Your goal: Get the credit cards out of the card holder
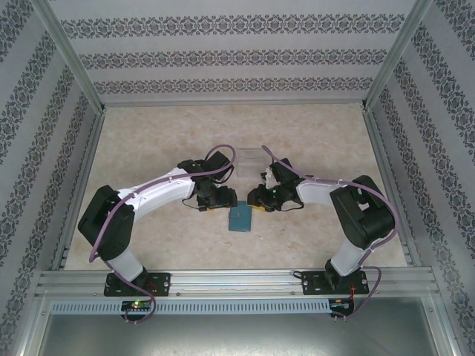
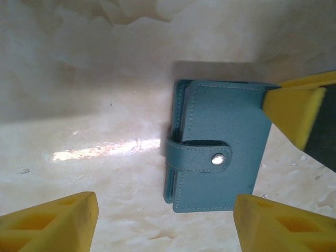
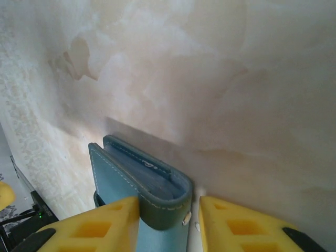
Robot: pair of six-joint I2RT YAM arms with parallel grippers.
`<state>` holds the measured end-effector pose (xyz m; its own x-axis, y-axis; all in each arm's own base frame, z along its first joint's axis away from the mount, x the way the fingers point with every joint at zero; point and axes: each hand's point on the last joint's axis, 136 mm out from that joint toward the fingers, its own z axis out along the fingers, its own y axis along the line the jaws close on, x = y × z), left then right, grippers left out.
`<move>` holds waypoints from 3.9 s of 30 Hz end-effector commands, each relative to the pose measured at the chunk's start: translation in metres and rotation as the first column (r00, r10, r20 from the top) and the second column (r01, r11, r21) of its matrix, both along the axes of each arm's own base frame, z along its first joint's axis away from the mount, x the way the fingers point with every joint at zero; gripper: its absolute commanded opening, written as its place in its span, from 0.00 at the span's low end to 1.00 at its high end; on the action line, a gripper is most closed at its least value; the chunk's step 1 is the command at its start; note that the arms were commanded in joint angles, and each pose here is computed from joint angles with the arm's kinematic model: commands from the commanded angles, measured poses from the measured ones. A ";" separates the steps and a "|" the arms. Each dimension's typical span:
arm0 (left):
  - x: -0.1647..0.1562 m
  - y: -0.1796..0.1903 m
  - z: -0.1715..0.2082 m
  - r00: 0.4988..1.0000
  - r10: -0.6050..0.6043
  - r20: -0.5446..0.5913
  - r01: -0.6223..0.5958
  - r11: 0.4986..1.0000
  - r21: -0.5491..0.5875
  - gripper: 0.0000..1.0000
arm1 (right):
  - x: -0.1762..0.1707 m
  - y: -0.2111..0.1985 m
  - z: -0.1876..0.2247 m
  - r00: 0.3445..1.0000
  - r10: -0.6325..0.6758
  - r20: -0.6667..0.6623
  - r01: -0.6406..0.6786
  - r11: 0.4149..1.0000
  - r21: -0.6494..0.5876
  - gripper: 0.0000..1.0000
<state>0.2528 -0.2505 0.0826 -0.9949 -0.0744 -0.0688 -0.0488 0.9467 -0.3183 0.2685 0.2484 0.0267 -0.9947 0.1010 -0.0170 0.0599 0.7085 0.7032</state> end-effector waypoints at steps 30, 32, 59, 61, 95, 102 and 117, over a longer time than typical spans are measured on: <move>-0.008 -0.046 -0.041 0.970 -0.204 -0.134 0.215 0.973 0.081 0.38 | -0.008 0.004 -0.011 0.999 0.006 -0.040 -0.005 1.000 0.028 0.12; -0.010 -0.041 -0.045 0.969 -0.201 -0.144 0.218 0.969 0.113 0.37 | -0.009 0.004 -0.012 0.999 0.007 -0.046 -0.006 1.000 0.024 0.12; -0.014 -0.034 -0.054 0.968 -0.202 -0.151 0.229 0.955 0.189 0.19 | -0.009 -0.001 -0.012 0.999 0.000 -0.046 0.001 1.000 0.008 0.09; -0.012 -0.034 -0.047 0.970 -0.203 -0.131 0.225 0.956 0.186 0.16 | -0.009 -0.001 -0.011 0.999 0.003 -0.045 -0.003 1.000 0.003 0.08; -0.017 -0.002 -0.040 0.990 -0.025 -0.141 0.001 0.986 -0.168 0.09 | -0.011 -0.044 0.016 0.999 0.016 -0.028 -0.028 0.871 -0.490 0.43; -0.019 0.004 -0.049 0.986 -0.002 -0.165 -0.035 0.975 -0.220 0.09 | -0.021 -0.032 0.028 1.000 0.019 0.002 -0.014 0.814 -0.581 0.63; -0.024 0.017 -0.061 0.980 0.019 -0.200 -0.075 0.957 -0.281 0.09 | -0.039 0.004 0.017 0.998 0.061 -0.019 -0.058 0.743 -0.667 0.84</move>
